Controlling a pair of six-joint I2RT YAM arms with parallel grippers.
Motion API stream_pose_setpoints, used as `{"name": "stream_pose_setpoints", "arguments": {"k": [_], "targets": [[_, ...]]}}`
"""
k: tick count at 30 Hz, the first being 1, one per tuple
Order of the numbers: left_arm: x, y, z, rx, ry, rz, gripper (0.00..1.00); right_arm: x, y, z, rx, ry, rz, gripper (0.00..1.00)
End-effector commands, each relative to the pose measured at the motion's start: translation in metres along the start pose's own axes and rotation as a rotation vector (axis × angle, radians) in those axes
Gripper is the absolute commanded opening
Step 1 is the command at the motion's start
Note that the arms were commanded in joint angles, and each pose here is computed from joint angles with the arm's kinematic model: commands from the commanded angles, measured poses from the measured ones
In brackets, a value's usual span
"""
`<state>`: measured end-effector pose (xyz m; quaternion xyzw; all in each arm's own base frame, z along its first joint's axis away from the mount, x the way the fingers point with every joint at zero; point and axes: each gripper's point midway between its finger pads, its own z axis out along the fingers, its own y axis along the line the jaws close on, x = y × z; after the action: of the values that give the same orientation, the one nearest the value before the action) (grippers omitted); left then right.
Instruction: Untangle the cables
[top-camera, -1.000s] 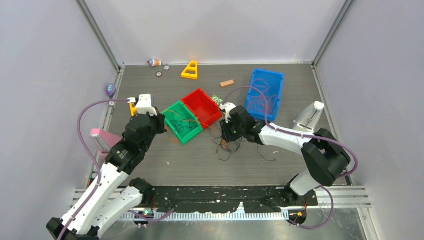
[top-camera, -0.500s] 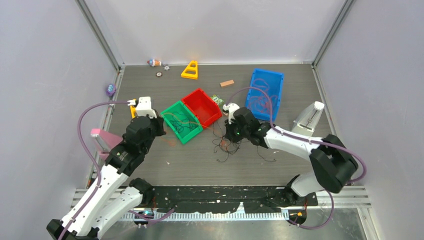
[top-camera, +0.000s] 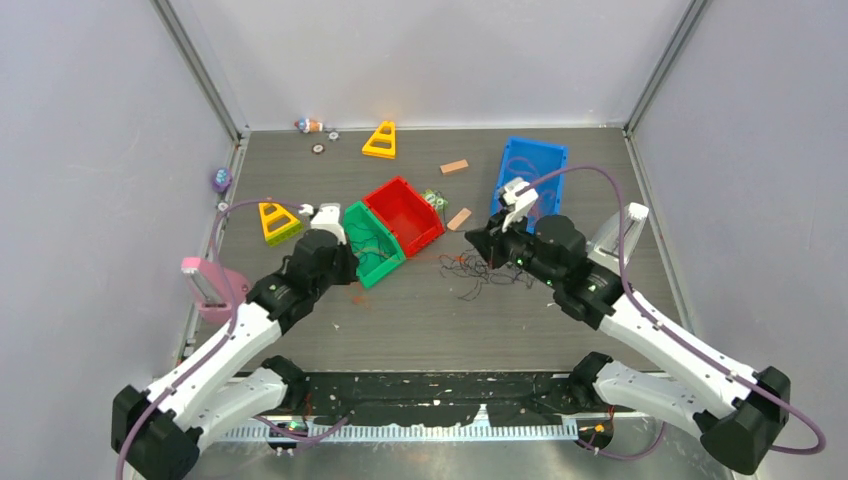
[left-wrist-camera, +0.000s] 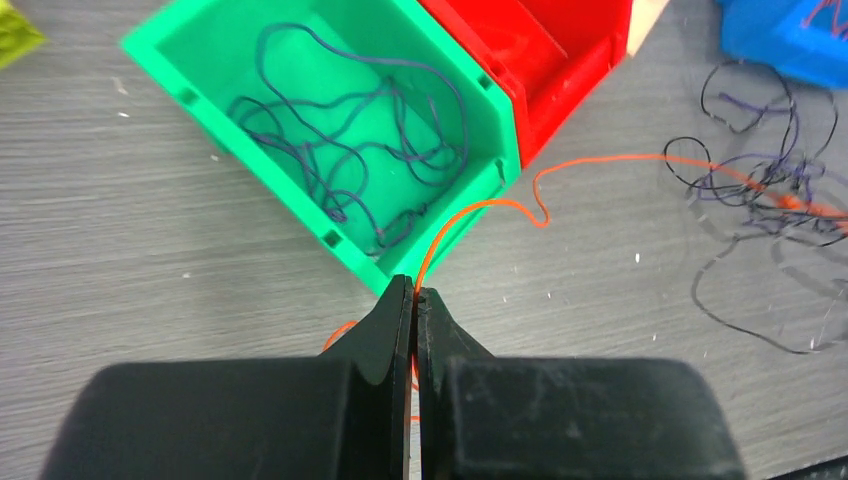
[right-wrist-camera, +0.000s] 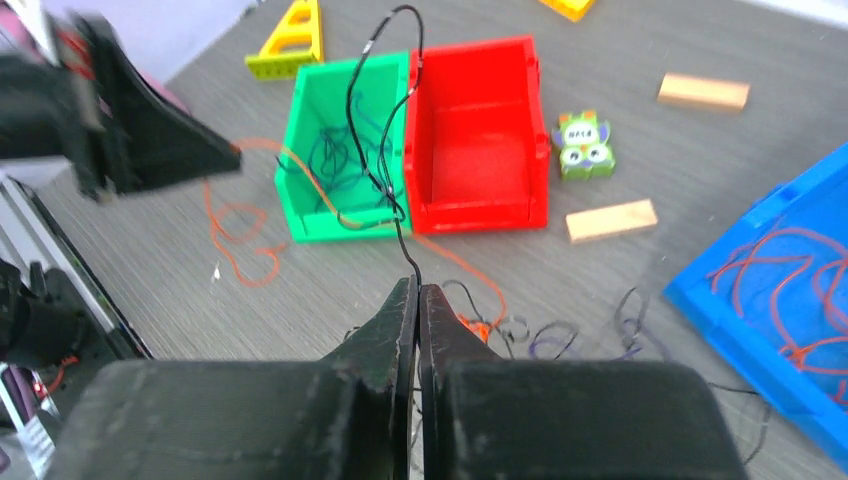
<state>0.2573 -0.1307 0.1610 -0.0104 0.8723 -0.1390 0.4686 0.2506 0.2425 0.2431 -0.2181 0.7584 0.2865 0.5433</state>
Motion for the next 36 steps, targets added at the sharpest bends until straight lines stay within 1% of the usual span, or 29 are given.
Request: {"name": "stream_pose_setpoints", "arguments": {"k": [1, 7, 8, 10, 12, 13, 14, 16, 19, 21, 22, 23, 26, 29, 32, 36], "targets": [[0.000, -0.030, 0.008, 0.083, 0.028, 0.020, 0.00, -0.062, 0.002, -0.023, 0.033, -0.161, -0.003, 0.05], [0.027, -0.051, 0.019, 0.111, 0.143, 0.091, 0.00, -0.101, 0.008, -0.046, 0.034, -0.248, -0.005, 0.05], [0.031, -0.055, 0.020, 0.119, 0.157, 0.103, 0.03, -0.109, 0.009, -0.050, 0.033, -0.263, -0.004, 0.05], [0.028, -0.062, 0.018, 0.150, 0.156, 0.121, 0.25, -0.120, 0.011, -0.055, 0.032, -0.281, -0.006, 0.05], [0.017, -0.068, 0.012, 0.185, 0.118, 0.140, 0.53, -0.127, 0.012, -0.059, 0.036, -0.284, -0.007, 0.05], [0.007, -0.071, 0.008, 0.202, 0.082, 0.149, 0.63, -0.131, 0.012, -0.060, 0.040, -0.288, -0.005, 0.05], [-0.004, -0.072, 0.003, 0.212, 0.041, 0.157, 0.70, -0.130, 0.011, -0.060, 0.044, -0.282, -0.004, 0.05], [-0.025, -0.077, -0.009, 0.238, -0.034, 0.177, 0.80, -0.130, 0.010, -0.060, 0.048, -0.280, 0.004, 0.05], [-0.053, -0.096, -0.028, 0.348, -0.129, 0.217, 0.82, -0.129, 0.012, -0.059, 0.039, -0.274, 0.012, 0.05], [-0.067, -0.123, -0.042, 0.495, -0.194, 0.229, 0.83, -0.129, 0.014, -0.058, 0.031, -0.271, 0.016, 0.05], [-0.067, -0.134, -0.049, 0.564, -0.201, 0.231, 0.83, -0.128, 0.014, -0.057, 0.029, -0.268, 0.022, 0.05], [-0.076, -0.146, -0.056, 0.630, -0.248, 0.222, 0.83, -0.128, 0.015, -0.057, 0.024, -0.267, 0.026, 0.05], [-0.088, -0.172, -0.072, 0.786, -0.328, 0.201, 0.84, -0.129, 0.020, -0.055, 0.002, -0.263, 0.035, 0.05], [-0.093, -0.191, -0.076, 0.886, -0.347, 0.175, 0.86, -0.133, 0.023, -0.054, -0.011, -0.270, 0.046, 0.05], [-0.095, -0.210, -0.074, 0.954, -0.334, 0.163, 0.86, -0.133, 0.031, -0.052, -0.057, -0.263, 0.049, 0.05], [-0.101, -0.228, -0.074, 0.992, -0.340, 0.158, 0.85, -0.133, 0.035, -0.049, -0.077, -0.261, 0.061, 0.05]]}}
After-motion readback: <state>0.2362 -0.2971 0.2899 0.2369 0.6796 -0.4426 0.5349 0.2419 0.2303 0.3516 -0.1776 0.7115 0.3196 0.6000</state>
